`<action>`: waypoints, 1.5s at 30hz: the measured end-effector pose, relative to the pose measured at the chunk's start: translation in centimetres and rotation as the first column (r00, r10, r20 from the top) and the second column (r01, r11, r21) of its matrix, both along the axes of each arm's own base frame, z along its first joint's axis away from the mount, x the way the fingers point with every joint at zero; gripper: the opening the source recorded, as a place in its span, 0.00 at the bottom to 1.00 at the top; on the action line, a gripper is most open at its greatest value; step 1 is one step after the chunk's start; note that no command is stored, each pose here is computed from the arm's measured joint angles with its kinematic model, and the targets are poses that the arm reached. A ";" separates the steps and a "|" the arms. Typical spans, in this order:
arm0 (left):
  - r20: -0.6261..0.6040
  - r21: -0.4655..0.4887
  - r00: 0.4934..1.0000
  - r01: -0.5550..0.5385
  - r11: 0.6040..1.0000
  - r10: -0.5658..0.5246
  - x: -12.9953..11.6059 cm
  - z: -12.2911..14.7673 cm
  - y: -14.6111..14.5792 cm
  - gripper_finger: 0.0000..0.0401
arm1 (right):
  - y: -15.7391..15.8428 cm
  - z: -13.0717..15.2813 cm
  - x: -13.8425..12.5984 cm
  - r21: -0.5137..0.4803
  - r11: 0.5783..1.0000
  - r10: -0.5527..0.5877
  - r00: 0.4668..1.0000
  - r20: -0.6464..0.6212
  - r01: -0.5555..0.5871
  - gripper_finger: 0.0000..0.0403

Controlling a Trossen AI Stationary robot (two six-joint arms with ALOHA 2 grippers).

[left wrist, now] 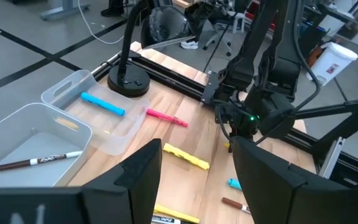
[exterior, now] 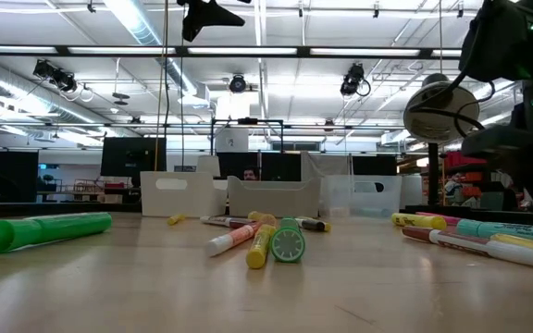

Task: Pick & Place Markers
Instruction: Put the yellow pen into the white bin

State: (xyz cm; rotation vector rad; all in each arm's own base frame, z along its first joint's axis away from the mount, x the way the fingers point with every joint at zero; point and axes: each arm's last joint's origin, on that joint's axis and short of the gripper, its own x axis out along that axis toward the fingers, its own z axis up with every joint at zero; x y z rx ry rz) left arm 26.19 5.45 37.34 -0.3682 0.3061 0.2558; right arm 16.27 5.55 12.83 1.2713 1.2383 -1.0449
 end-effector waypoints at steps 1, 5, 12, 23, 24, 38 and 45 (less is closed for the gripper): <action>0.002 0.001 1.000 0.000 1.000 0.000 0.0 0.0 0.0 0.51 | 0.0 0.0 0.0 -0.001 1.000 0.001 1.000 -0.002 -0.001 0.24; 0.010 0.002 1.000 0.000 1.000 0.000 0.0 0.1 0.0 0.51 | 0.0 -0.1 0.0 -0.005 1.000 0.000 1.000 -0.002 0.000 0.16; 0.010 0.002 1.000 0.000 1.000 0.000 0.0 0.1 0.0 0.51 | 0.0 0.1 0.1 -0.002 1.000 0.000 1.000 0.002 0.000 0.15; 0.010 0.002 1.000 0.000 1.000 0.000 0.0 0.1 0.0 0.51 | 0.1 0.7 0.4 -0.008 1.000 0.000 1.000 0.010 0.000 0.14; 0.010 0.002 1.000 0.000 1.000 0.000 0.0 0.1 0.0 0.51 | 0.1 0.7 0.4 -0.010 1.000 -0.001 1.000 0.014 0.001 0.14; 0.010 0.001 1.000 0.000 1.000 0.000 0.0 0.1 0.0 0.51 | -0.1 0.7 1.2 -0.125 0.992 0.005 0.990 0.139 0.012 0.17; 0.010 0.001 1.000 0.000 1.000 0.000 0.0 0.1 0.0 0.51 | -0.3 0.2 0.7 -0.121 0.991 -0.039 0.991 0.127 0.055 0.25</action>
